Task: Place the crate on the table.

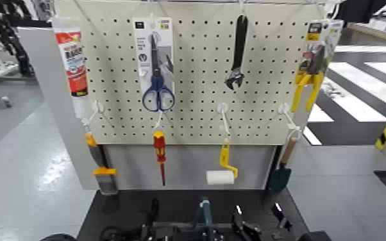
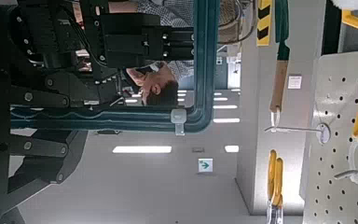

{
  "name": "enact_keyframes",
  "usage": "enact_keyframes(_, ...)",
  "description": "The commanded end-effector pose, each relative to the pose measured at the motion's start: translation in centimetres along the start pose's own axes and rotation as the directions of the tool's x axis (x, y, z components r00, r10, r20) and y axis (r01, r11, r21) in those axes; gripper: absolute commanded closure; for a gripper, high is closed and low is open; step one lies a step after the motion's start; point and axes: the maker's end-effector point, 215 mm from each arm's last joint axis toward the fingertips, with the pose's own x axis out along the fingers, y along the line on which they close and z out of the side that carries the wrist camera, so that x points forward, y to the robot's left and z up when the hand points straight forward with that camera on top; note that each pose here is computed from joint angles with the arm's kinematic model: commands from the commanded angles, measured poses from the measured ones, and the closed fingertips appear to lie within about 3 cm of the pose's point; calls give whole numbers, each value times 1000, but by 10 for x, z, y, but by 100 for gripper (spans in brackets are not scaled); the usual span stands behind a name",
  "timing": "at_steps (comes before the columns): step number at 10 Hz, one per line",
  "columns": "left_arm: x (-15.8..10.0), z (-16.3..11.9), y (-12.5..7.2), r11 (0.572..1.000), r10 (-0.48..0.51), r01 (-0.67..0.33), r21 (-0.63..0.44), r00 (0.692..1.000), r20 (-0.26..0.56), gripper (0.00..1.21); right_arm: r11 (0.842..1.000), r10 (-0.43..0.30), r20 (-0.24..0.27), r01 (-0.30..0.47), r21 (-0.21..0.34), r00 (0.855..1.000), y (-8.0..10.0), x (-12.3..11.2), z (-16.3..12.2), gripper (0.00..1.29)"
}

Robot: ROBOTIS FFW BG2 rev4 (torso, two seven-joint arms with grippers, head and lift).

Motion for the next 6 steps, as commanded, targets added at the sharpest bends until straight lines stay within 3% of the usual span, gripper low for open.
enact_keyframes(1,-1,2,0,1000,0,0,2,1000,7,118,1000,0,-1,0,0,1000,0,0,-1,14)
enact_keyframes(6,-10,17,1,1000,25,-25,14,999,31,118,1000,6,1,-6,0,1000,1,1,-1,14)
